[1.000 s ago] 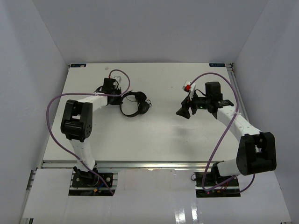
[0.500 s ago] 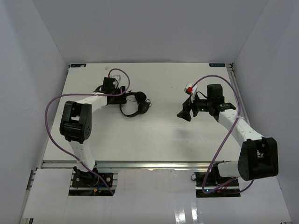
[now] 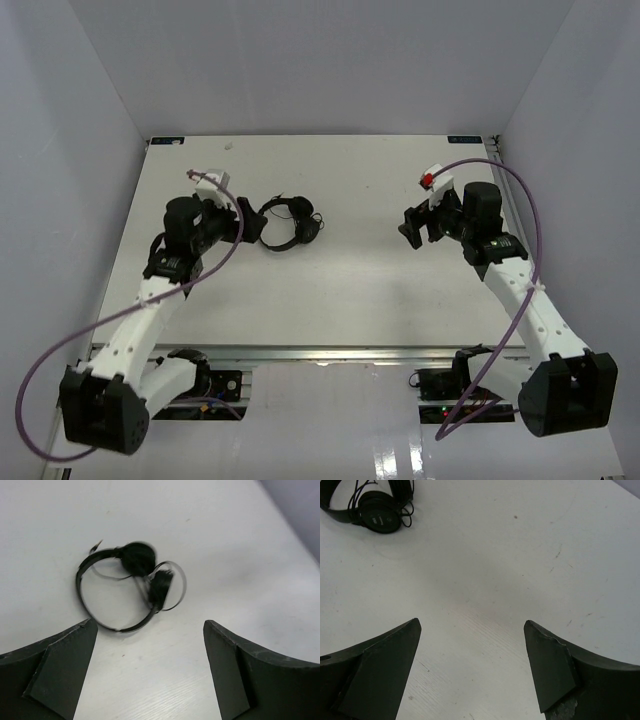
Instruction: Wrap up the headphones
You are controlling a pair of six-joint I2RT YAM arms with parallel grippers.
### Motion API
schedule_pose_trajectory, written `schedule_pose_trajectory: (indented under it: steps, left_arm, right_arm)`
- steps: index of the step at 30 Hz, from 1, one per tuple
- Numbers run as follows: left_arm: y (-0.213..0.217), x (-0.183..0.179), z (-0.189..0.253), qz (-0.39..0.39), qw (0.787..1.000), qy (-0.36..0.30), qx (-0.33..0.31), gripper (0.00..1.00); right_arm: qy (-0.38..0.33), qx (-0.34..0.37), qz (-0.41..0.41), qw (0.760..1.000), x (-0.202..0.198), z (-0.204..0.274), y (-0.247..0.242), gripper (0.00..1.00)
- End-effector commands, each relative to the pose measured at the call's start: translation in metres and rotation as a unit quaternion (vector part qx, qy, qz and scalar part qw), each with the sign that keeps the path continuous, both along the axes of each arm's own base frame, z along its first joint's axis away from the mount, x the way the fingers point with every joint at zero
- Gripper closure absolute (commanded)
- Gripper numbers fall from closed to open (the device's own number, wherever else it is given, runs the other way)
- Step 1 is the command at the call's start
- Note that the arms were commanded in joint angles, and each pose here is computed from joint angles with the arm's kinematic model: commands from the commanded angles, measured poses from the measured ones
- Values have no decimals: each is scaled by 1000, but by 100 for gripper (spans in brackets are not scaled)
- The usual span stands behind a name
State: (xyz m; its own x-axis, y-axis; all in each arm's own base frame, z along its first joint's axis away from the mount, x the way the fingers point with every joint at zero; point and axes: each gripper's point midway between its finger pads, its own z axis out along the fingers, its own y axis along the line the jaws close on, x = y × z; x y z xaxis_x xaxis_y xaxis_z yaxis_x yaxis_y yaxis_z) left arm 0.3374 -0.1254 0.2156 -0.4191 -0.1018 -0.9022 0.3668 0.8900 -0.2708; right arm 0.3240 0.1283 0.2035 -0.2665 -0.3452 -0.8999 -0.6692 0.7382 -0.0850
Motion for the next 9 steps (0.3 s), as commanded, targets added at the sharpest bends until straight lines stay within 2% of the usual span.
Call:
schedule_pose_trajectory:
  steps: [1, 3, 6, 9]
  left_arm:
    - [-24, -62, 48, -92, 987, -88, -94, 2]
    - [-34, -83, 42, -128, 981, -83, -120, 2]
    - [-35, -98, 43, -133, 977, -85, -144, 2]
    - [-30, -109, 40, -121, 976, -93, -154, 2]
  right_arm:
    - [-22, 31, -112, 993, 2, 27, -26, 10]
    - [-30, 41, -142, 989, 2, 33, -33, 10]
    - [-48, 40, -191, 980, 2, 40, -50, 10]
    - [-62, 23, -187, 980, -4, 36, -54, 10]
